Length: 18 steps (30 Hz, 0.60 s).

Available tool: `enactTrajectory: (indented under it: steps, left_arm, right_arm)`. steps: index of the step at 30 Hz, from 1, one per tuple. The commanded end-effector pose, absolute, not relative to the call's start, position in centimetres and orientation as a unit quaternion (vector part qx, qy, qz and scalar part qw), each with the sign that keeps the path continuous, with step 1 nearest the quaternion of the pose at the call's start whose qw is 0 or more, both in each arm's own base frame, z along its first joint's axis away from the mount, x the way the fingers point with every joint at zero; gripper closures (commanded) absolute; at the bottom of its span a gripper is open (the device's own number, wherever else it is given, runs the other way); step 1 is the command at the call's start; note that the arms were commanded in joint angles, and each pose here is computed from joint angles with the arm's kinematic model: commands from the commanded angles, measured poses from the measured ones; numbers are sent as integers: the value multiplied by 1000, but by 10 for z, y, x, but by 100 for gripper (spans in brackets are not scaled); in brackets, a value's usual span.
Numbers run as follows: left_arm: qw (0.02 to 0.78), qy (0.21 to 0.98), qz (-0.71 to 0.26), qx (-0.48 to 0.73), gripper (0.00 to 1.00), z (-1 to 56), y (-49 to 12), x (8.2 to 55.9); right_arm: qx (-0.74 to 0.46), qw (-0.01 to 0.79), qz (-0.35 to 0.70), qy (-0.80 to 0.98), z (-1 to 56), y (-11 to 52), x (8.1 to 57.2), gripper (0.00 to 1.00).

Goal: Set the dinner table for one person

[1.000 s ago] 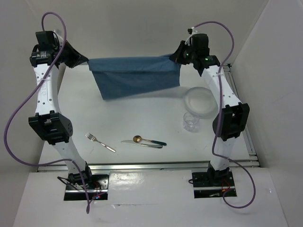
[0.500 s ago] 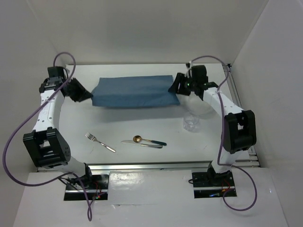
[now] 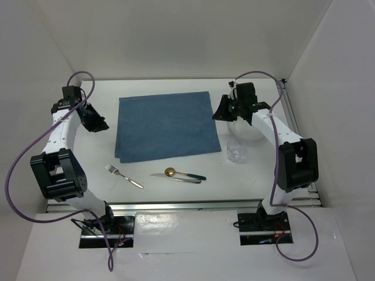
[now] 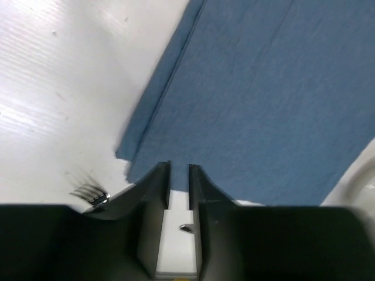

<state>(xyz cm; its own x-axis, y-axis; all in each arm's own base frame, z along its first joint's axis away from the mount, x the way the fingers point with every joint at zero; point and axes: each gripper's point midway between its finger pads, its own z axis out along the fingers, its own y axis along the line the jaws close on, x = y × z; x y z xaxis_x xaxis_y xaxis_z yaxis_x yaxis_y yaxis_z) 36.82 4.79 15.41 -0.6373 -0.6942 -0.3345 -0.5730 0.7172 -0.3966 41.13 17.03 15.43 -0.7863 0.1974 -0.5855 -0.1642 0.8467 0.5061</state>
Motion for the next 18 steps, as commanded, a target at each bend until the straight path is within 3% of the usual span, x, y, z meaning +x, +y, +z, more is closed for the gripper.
enactTrajectory:
  steps: [1,2,4,6,13,16,18]
  left_arm:
    - [249,903,-155,-315,79,150,40,388]
    - [227,909,-162,-310,100,137,31,391]
    - [217,916,-157,-297,100,131,22,400]
    - [203,923,-145,-294,100,117,18,402]
    - [166,931,-94,-311,100,87,27,382]
    - [168,925,-89,-328,94,83,27,371]
    - [170,922,-95,-336,86,80,22,359]
  right_arm:
    - [-26,335,291,896,163,199,423,74]
    - [-29,337,297,893,167,208,430,85]
    - [-40,328,295,897,156,226,440,95]
    - [-47,317,295,900,148,237,444,99]
    - [-38,296,275,914,126,243,451,99]
    - [-32,290,260,921,115,236,445,99]
    - [-29,291,253,922,115,230,435,89]
